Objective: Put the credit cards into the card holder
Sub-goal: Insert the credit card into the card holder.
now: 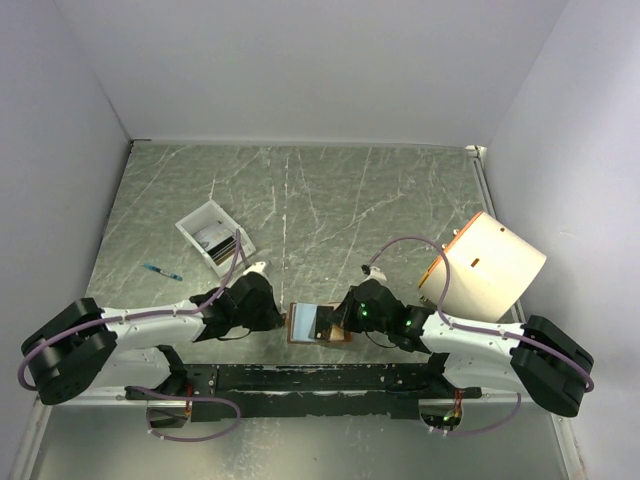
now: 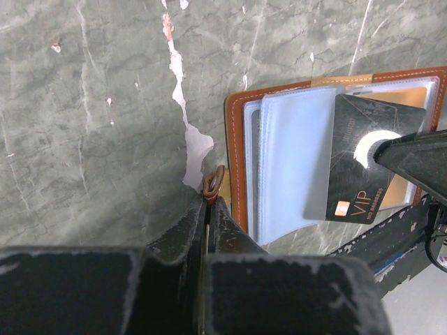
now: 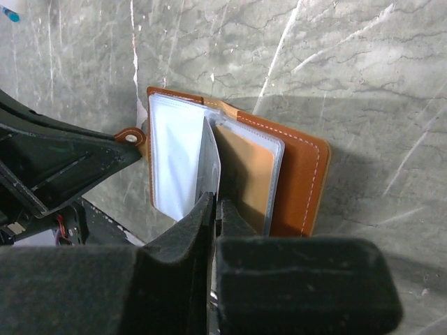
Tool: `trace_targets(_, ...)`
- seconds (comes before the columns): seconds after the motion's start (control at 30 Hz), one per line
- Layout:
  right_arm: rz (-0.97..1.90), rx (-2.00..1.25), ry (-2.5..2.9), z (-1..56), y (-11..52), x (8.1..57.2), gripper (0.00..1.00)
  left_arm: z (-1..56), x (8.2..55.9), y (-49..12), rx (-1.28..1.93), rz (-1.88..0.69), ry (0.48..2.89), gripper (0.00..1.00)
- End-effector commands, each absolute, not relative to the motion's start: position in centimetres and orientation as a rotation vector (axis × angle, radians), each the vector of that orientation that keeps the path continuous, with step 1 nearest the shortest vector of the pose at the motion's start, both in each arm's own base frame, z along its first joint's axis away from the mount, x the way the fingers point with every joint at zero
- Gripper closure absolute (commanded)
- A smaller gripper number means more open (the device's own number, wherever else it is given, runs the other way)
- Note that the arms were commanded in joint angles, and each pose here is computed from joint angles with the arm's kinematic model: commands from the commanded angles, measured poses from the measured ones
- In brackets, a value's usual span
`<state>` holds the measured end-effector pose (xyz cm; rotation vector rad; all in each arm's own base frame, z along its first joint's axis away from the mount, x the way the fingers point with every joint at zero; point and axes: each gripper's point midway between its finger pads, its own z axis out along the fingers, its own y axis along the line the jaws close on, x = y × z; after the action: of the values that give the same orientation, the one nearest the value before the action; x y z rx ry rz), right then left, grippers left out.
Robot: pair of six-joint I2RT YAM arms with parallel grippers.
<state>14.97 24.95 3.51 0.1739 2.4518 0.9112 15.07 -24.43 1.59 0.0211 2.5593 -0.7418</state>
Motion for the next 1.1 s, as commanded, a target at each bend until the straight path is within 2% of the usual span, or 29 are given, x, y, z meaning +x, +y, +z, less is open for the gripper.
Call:
trace_targets(0.0, 0.856, 0.134, 2.492, 2.8, 24.3, 14.4, 1.00, 0.9, 15.1, -24.0, 0.055, -0.668, 2.581, 0.93)
trace_targets(0.67, 0.879, 0.086, 2.506, 2.3, 24.5, 13.9, 1.00, 0.8, 15.2, -23.9, 0.062, -0.653, 2.587, 0.93)
trace_targets(0.77, 0.868, 0.056, 2.518, 2.1, 25.1, 14.2, 0.96, 0.8, 15.2, -24.1, 0.066, -0.657, 2.586, 0.93)
trace_targets(0.97, 0.855, 0.035, 2.516, 2.1, 25.5, 14.6, 0.97, 0.8, 15.3, -24.2, 0.078, -0.651, 2.591, 0.93)
trace_targets(1.07, 0.853, 0.031, 2.511, 2.1, 25.5, 14.7, 0.93, 0.9, 15.2, -24.1, 0.073, -0.649, 2.591, 0.93)
